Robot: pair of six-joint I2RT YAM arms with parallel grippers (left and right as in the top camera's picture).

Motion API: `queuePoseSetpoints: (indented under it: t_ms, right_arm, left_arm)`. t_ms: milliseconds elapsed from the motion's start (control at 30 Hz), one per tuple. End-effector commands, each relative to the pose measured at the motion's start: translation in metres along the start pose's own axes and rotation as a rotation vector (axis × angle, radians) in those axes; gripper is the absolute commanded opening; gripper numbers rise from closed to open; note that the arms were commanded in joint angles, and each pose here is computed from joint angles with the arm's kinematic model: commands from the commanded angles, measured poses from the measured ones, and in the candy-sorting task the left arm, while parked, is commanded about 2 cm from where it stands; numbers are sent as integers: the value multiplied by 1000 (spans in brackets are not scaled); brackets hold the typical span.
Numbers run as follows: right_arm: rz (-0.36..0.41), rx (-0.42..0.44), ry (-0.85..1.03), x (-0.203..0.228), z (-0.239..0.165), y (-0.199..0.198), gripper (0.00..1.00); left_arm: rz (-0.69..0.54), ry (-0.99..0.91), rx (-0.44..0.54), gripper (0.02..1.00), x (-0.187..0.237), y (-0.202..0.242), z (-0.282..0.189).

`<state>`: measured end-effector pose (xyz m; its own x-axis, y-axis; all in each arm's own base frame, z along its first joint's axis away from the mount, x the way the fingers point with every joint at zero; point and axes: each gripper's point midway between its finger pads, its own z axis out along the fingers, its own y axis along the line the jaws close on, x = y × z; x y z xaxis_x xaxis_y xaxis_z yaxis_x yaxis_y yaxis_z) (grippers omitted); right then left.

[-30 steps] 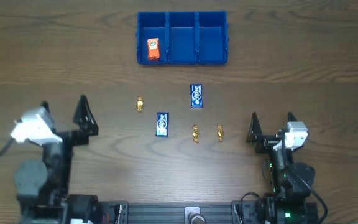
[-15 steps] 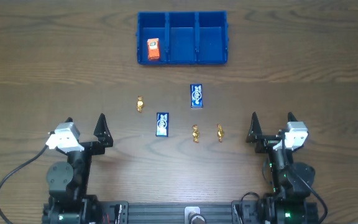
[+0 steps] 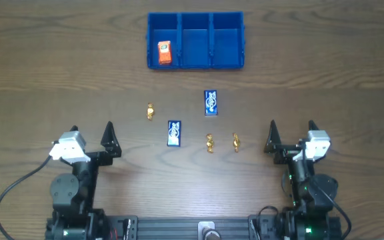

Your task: Sort Candies Into Trays

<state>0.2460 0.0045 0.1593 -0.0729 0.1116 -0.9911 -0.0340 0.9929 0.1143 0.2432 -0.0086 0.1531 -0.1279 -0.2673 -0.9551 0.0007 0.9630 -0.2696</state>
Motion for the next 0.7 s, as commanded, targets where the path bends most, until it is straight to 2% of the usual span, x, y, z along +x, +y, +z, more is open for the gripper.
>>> queuePoseSetpoints:
  t_ms: [33,267,300,400,567,700]
  right_arm:
    - [-14,-5,3,1,0,1,998]
    - [-12,-25,-25,-6,0,5,998]
    - [-5,-56,-31,-7,-1,10,998]
    - [125,-143,-54,-17,-3,25,996]
    - [140,-279,0,-51,-5,52,998]
    - [155,-372,87,-84,9,72,998]
  left_arm:
    - [13,36,0,998,16,3,2]
    - [13,36,0,996,16,3,2]
    - [13,36,0,998,16,3,2]
    - [13,36,0,998,16,3,2]
    - [13,36,0,998,16,3,2]
    - [13,36,0,998,16,3,2]
